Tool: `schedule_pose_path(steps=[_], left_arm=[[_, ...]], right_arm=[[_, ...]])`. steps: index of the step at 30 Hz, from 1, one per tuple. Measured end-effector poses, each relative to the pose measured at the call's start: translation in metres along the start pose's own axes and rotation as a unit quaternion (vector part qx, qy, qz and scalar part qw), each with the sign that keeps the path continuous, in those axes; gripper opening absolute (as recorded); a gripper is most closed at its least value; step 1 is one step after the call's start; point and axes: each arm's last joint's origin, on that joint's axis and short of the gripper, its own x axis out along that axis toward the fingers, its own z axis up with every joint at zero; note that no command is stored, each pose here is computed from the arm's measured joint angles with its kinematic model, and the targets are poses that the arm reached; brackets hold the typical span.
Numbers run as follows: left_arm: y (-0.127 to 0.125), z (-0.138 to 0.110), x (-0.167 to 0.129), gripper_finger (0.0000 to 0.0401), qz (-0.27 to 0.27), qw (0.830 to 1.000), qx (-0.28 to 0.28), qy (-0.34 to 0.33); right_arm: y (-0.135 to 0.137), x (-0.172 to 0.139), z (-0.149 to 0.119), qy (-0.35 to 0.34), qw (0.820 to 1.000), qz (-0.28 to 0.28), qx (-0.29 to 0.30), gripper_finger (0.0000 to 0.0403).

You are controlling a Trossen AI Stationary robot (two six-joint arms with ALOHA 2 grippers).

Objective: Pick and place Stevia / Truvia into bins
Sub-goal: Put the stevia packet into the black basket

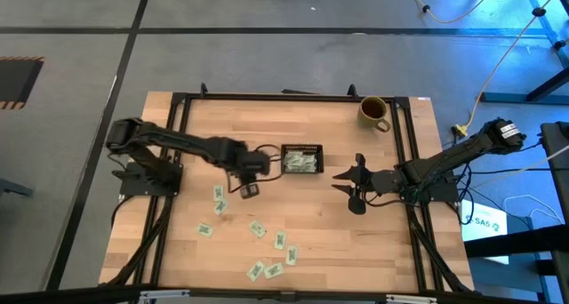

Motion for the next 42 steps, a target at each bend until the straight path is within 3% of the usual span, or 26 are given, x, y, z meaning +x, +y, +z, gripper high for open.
schedule_pose_path(steps=[8,17,29,42], left_arm=[[-0.008,-0.07,0.016,0.0077,0.032,0.984,-0.167,0.055],[-0.005,-0.111,0.043,0.0077,0.075,0.95,-0.28,0.114],[-0.008,-0.11,0.053,0.0077,0.05,0.949,-0.297,0.097],[-0.015,-0.112,0.075,0.0062,0.071,0.941,-0.287,0.163]], right_arm=[[0.0,0.0,-0.001,0.003,1.0,-0.001,-0.002,0.0131],[0.0,0.0,0.0,0.002,1.0,-0.001,-0.003,0.0131],[0.0,0.0,-0.001,0.003,1.0,-0.001,-0.003,0.0131],[0.0,0.0,-0.001,0.003,1.0,-0.001,-0.004,0.0131]])
